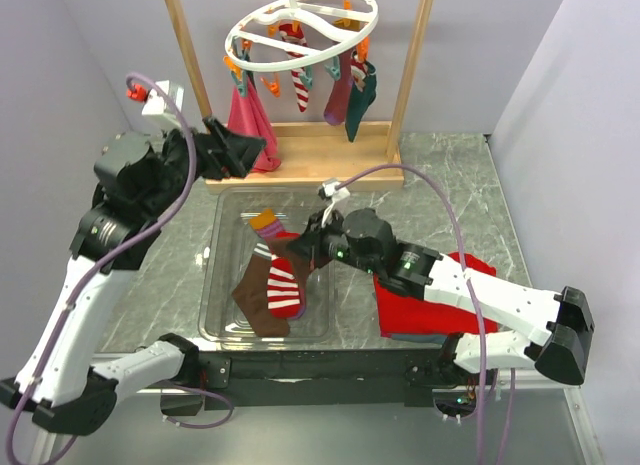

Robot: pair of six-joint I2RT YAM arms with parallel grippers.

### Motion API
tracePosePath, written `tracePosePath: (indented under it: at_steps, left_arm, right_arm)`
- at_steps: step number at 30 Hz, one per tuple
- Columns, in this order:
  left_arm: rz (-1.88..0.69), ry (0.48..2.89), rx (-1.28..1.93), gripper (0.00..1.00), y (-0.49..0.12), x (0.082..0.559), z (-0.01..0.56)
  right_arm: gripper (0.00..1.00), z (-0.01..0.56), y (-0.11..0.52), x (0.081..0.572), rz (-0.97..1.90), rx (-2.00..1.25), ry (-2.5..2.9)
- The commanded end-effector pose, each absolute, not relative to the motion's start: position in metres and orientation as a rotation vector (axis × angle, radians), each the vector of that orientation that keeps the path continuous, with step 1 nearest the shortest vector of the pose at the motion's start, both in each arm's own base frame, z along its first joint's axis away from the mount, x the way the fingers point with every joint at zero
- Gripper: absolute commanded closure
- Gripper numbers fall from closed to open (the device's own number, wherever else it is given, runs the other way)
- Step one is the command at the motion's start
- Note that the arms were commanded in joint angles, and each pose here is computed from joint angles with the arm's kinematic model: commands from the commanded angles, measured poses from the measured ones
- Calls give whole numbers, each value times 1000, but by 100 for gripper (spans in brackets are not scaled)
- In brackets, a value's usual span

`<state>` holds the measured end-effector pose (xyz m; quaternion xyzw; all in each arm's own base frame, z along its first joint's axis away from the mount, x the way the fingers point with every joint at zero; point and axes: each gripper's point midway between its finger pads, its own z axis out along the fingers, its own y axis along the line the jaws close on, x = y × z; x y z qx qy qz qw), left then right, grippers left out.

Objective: Remove the socks clipped to the hanger

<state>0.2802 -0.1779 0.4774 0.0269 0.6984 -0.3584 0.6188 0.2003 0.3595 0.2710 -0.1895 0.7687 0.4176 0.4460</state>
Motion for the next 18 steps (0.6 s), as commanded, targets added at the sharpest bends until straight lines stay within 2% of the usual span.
tracePosePath:
  at_steps: [1,6,11,18]
  left_arm:
    - [-865,1609,113,3,-177,254,472]
    - [-864,1602,113,3,-168,237,462]
    - [-837,1611,113,3,-162,231,452]
    - [-747,1613,100,2,-148,233,450]
  right_arm:
    - [100,266,355,174,1038,-433,1958]
    - [100,267,352,141,1058,-457,1973]
    - [100,264,345,129,1092,-434,2001]
    - [100,300,348,112,1187,-507,1943]
